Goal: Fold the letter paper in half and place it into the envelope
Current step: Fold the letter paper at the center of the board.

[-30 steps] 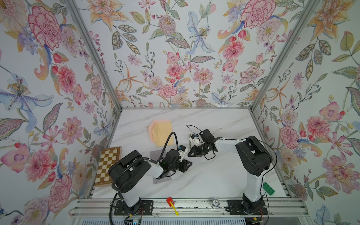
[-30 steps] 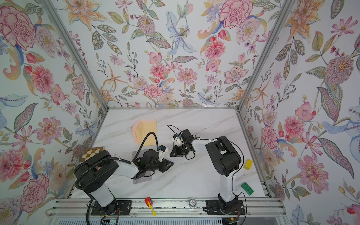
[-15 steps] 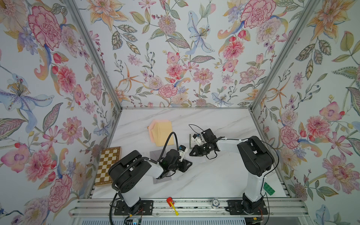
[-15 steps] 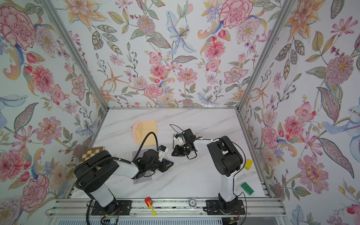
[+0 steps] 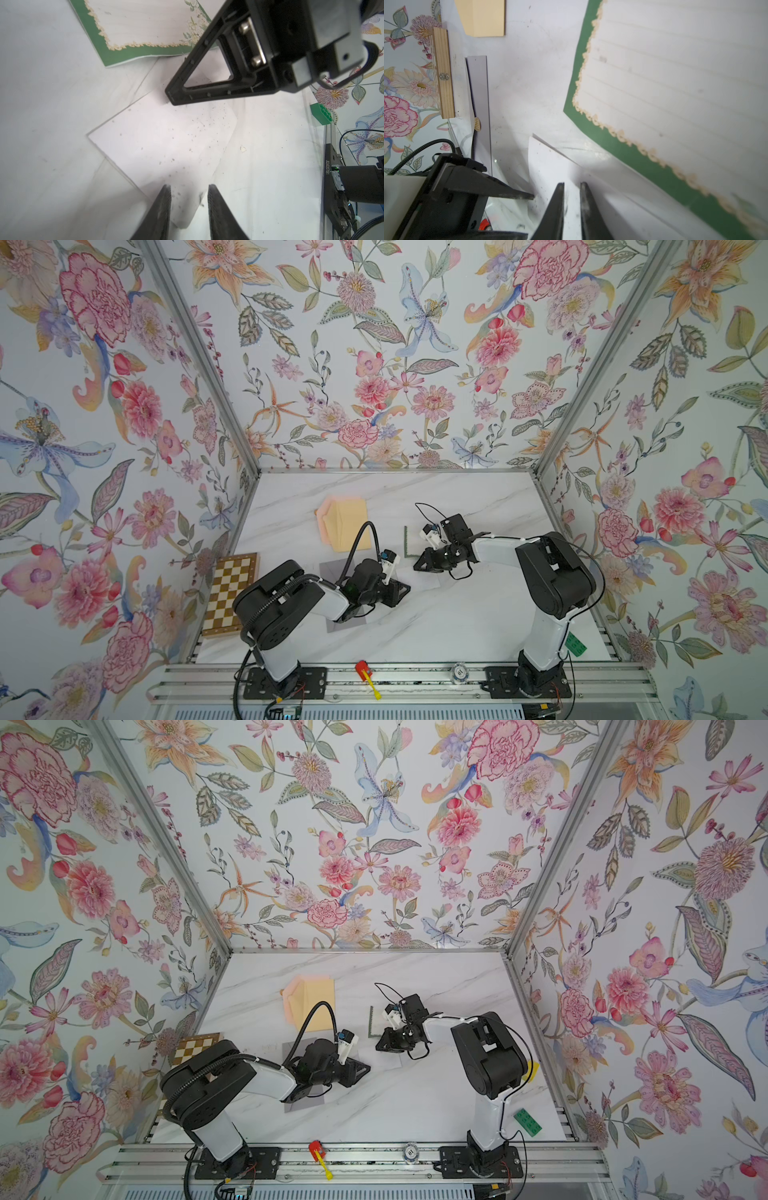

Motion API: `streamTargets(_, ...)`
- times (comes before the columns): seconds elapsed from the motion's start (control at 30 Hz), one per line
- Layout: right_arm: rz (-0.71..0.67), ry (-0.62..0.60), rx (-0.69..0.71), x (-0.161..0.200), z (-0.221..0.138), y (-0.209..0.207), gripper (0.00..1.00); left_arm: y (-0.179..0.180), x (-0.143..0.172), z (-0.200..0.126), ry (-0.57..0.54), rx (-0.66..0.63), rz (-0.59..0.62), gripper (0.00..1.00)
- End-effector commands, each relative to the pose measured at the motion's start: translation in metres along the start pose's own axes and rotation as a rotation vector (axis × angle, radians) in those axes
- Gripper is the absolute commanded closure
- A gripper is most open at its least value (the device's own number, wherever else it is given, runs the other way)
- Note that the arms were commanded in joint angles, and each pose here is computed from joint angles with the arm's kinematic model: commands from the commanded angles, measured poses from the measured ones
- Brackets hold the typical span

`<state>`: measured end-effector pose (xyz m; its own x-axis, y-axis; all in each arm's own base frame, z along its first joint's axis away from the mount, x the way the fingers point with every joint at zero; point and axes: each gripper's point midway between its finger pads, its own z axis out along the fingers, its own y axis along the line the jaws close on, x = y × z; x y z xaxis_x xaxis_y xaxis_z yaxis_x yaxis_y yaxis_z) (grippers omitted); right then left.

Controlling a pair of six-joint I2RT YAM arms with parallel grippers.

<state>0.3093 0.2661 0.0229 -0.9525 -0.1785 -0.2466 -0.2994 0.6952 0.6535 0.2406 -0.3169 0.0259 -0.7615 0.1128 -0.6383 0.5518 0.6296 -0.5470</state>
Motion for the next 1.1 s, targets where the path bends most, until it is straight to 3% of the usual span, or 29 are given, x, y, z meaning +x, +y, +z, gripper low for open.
streamTargets(0.0,0.021,-0.014,0.039,0.002,-0.012,-0.013,0.81,0.017,0.028,-0.001,0.076,-0.064,-0.033,0.66)
streamTargets(0.37,0.132,-0.055,0.095,0.003,-0.035,-0.053,0.81,0.022,0.034,-0.006,0.086,-0.092,-0.026,0.66)
streamTargets(0.57,0.091,-0.118,0.079,0.0,-0.06,-0.043,0.79,0.017,0.029,-0.005,0.076,-0.07,-0.019,0.66)
streamTargets(0.77,0.105,-0.172,0.065,0.013,-0.082,-0.024,0.74,-0.007,-0.005,-0.007,0.061,-0.03,0.059,0.63)
streamTargets(1.07,0.244,-0.257,0.012,0.063,-0.089,-0.014,0.68,-0.054,-0.073,-0.028,-0.004,0.013,0.202,0.6)
